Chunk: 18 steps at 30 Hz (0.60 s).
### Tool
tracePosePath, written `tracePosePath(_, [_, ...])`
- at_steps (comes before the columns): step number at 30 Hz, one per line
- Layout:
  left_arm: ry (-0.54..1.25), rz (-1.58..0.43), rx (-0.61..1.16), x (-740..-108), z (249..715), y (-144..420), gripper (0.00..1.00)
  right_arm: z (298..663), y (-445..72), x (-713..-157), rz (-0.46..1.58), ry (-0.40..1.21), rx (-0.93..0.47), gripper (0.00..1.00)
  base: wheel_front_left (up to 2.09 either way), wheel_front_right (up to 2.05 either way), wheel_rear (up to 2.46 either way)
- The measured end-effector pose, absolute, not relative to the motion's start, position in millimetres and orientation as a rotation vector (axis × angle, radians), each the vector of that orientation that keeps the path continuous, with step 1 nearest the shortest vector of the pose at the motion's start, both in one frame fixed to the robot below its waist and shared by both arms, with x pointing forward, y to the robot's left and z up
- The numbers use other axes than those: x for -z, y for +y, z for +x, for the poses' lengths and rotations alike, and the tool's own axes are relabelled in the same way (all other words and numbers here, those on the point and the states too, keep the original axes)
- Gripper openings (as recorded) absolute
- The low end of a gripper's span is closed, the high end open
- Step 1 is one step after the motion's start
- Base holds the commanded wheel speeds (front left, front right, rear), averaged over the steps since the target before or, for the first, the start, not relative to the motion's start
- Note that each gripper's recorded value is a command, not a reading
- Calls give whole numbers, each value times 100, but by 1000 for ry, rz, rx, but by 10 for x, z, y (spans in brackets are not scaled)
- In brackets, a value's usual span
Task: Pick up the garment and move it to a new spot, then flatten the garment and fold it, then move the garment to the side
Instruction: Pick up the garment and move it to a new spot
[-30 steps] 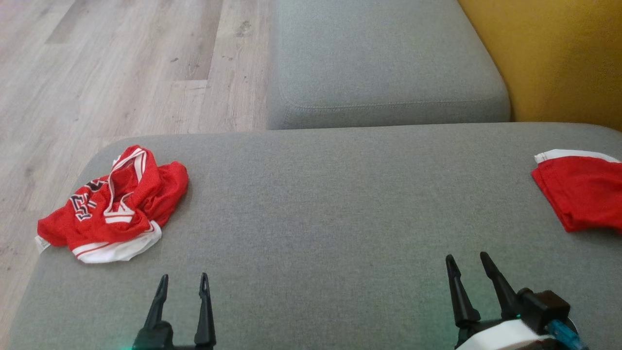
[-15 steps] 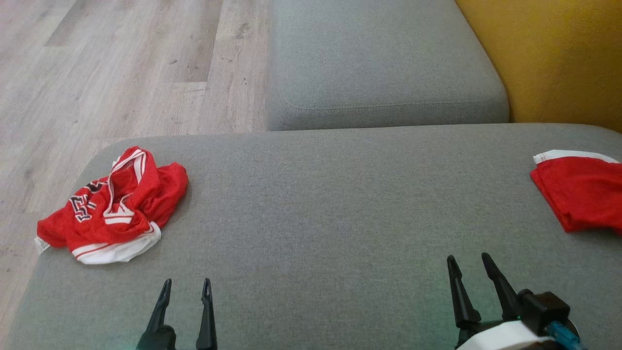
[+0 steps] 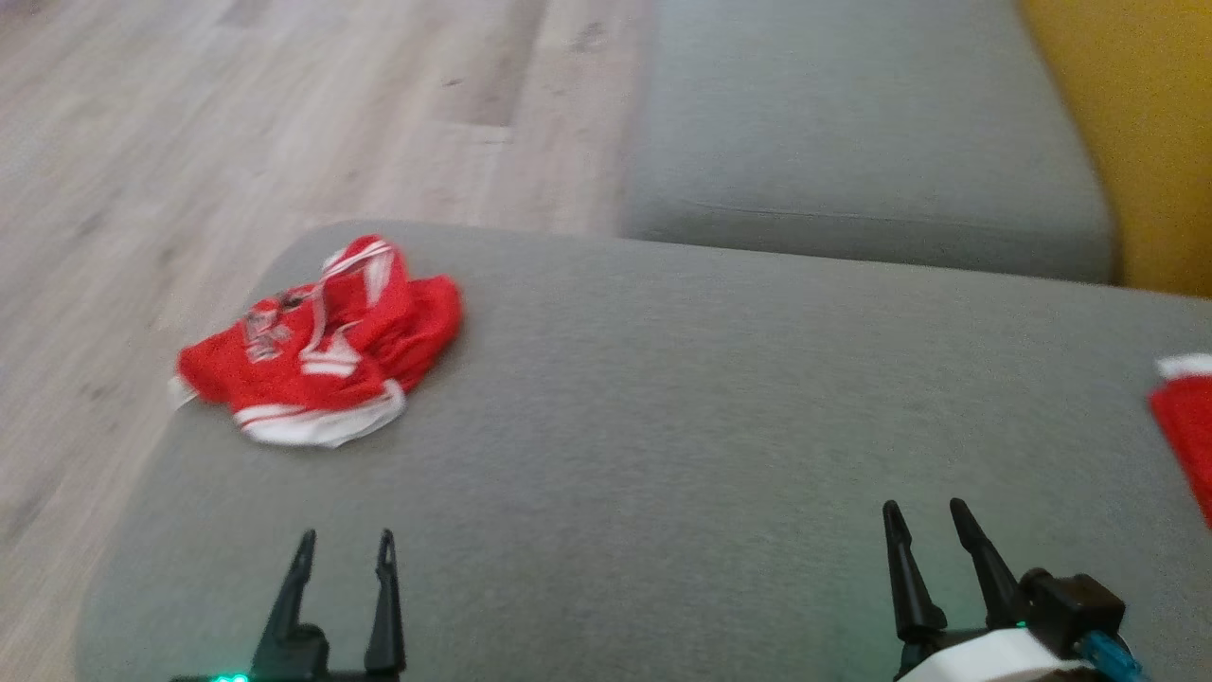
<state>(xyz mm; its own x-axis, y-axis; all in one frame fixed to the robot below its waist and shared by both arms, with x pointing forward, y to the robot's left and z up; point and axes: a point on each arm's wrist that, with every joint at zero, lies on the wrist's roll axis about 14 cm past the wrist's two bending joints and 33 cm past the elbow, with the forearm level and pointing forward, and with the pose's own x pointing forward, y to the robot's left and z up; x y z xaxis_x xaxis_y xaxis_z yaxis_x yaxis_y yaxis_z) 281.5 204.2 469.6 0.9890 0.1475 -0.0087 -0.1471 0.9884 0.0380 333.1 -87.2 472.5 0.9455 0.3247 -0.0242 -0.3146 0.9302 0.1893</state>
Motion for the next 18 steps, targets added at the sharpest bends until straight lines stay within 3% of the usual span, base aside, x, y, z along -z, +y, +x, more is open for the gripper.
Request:
tracePosePath(11, [-43,52,-533,-4901,2203,3004,100,3615,24,-4704,177,101,-587,100,0,0,0])
tracePosePath(18, [-30,82,-650,-4958,2053,3283,100,3728,349,-4577,169,140,-681,100,0,0,0])
